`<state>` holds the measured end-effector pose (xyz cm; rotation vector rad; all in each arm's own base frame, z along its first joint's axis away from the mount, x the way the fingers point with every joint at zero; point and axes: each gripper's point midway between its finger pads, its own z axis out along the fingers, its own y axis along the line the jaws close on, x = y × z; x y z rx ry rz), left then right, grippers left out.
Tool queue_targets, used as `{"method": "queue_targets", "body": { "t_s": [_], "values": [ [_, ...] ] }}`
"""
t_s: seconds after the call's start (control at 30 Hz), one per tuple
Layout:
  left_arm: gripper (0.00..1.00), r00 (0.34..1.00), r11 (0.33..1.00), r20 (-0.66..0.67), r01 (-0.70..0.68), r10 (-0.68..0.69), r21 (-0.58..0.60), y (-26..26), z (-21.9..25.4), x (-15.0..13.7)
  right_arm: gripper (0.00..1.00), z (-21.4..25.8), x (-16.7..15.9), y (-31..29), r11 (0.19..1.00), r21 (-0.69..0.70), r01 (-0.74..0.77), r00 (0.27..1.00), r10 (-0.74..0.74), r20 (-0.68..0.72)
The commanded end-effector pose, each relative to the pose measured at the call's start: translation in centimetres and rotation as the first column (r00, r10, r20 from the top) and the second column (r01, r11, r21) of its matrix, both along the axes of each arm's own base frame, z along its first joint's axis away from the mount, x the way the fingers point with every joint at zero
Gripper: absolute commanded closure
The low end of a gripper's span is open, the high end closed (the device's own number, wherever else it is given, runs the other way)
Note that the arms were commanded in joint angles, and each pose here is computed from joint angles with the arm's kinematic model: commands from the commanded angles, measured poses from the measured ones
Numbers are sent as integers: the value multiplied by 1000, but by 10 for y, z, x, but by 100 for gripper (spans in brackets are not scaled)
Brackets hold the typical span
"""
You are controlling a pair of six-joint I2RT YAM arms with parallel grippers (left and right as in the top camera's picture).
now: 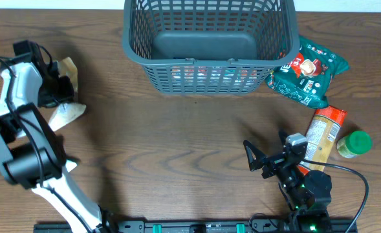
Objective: Pack container
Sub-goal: 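Carry the beige pouch with the left gripper and release it into the basket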
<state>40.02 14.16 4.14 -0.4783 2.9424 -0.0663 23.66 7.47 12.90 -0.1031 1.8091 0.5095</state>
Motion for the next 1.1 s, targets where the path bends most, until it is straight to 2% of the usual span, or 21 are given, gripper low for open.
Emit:
{"method": "queue_targets", "body": {
  "t_s": [0.0,0.2,0.3,0.4,0.43,0.5,0.57,0.67,0.73,0.8,0.87,0.97,1.07],
  "values": [
    [94,968,996,244,35,-54,82,-9,103,29,1,-2,0,0,1000,13,0,1000,0,-11],
    [94,841,974,507,89,-186,208,-43,234,34,1,-2,0,0,1000,13,0,1000,0,-11],
    [94,742,949,605,138,-288,282,-72,292,29,1,-2,0,0,1000,13,0,1000,0,-11],
    [94,606,890,656,238,-450,390,-114,338,25,1,-2,0,0,1000,13,0,1000,0,-11],
    [94,534,843,654,297,-536,449,-134,351,24,1,-2,0,0,1000,13,0,1000,0,-11],
    [85,372,723,620,394,-690,568,-175,369,23,1,-2,0,0,1000,13,0,1000,0,-11],
    [83,223,592,557,446,-800,671,-212,379,24,1,-2,0,0,1000,13,-1,1000,1,-11],
    [84,18,382,424,470,-906,796,-261,381,28,1,-2,0,0,1000,13,0,1000,0,-11],
    [85,-76,292,364,456,-928,841,-287,380,34,1,-2,0,0,1000,13,0,1000,0,-11],
    [87,-135,254,344,442,-929,860,-311,375,46,1,-2,0,0,1000,13,0,1000,0,-11],
    [89,-167,234,337,445,-927,864,-330,364,59,1,-2,0,0,1000,13,-1,1000,1,-11],
    [90,-179,205,329,491,-927,847,-354,329,80,1,-2,0,0,1000,13,-1,1000,1,-11],
    [90,-162,167,310,571,-937,803,-369,279,96,1,-2,0,0,1000,13,0,1000,1,-11]
  ]
}}
